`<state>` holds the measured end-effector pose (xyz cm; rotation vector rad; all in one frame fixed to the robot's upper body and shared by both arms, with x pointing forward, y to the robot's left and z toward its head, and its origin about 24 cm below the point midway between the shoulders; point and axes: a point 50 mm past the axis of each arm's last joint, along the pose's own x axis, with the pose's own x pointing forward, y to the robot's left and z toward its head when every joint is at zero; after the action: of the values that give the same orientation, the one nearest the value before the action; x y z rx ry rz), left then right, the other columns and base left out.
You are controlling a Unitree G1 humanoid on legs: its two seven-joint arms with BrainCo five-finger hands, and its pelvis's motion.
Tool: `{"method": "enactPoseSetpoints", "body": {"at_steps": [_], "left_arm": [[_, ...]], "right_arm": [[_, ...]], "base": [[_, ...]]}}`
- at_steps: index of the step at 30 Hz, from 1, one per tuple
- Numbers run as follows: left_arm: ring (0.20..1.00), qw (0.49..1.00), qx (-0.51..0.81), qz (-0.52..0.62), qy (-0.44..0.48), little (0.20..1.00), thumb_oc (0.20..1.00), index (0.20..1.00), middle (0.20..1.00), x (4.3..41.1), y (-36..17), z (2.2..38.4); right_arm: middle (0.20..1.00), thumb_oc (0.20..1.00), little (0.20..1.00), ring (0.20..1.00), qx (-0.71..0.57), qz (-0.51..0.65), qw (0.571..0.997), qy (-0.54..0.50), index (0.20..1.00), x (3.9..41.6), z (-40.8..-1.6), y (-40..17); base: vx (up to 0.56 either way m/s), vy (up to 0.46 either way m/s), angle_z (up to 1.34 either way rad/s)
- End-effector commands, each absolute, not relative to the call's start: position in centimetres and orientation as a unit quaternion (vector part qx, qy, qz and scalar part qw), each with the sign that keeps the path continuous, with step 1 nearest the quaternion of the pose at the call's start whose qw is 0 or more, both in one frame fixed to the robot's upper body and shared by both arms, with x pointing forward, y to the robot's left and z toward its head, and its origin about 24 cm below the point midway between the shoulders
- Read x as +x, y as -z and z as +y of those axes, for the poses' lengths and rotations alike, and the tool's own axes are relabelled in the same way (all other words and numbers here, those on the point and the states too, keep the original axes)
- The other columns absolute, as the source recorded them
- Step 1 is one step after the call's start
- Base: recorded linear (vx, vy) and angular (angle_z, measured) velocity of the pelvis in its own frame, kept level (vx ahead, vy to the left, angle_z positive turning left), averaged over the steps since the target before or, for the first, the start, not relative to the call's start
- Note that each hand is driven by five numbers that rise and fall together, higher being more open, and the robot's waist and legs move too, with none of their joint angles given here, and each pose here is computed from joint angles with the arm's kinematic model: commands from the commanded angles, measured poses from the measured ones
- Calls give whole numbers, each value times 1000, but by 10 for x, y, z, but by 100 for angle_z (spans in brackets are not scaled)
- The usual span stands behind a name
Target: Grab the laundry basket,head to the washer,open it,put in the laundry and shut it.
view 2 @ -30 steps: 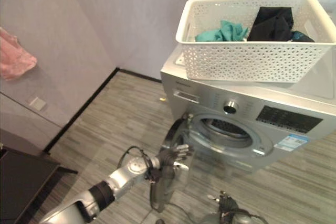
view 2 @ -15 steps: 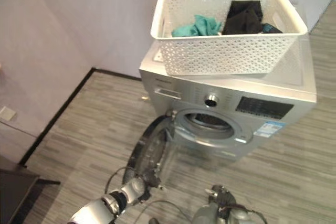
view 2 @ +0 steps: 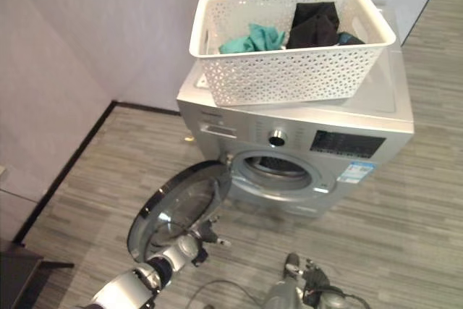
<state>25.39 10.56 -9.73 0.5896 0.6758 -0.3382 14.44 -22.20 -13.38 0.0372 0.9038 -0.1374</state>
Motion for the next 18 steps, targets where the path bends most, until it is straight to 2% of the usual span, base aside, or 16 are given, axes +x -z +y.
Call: {"method": "enactPoseSetpoints", "body": {"at_steps": [1,5,6,9,10,11,14,18], "left_arm": [[1000,921,247,287,89,1000,1000,1000,1000,277,79,125],[1000,941,160,296,18,1000,1000,1000,1000,265,84,153],[1000,950,110,291,-30,1000,1000,1000,1000,256,85,173],[1000,951,96,289,-43,1000,1000,1000,1000,252,85,180],[1000,950,75,293,-77,1000,1000,1000,1000,238,88,199],[1000,950,75,293,-77,1000,1000,1000,1000,238,88,200],[1000,948,76,290,-105,1000,1000,1000,1000,237,86,210],[1000,944,89,298,-110,1000,1000,1000,1000,240,87,211]], "right_arm": [[1000,1000,1000,1000,25,361,928,86,1000,169,-222,116],[1000,1000,1000,1000,-8,252,960,122,1000,191,-246,76],[1000,1000,1000,1000,-56,178,973,135,1000,209,-257,44],[1000,1000,1000,1000,-75,150,976,139,1000,216,-259,31],[1000,1000,1000,1000,-122,74,978,152,1000,231,-261,-4],[1000,1000,1000,1000,-123,75,978,152,1000,231,-261,-4],[1000,1000,1000,1000,-189,-66,965,168,1000,244,-257,-64],[1000,1000,1000,1000,-187,-238,933,193,1000,242,-247,-136]], "base": [[82,-125,-9],[115,-189,-7],[145,-285,-11],[116,-272,-22],[142,-314,-25],[205,-541,-47],[124,-351,-24],[111,-32,10]]}}
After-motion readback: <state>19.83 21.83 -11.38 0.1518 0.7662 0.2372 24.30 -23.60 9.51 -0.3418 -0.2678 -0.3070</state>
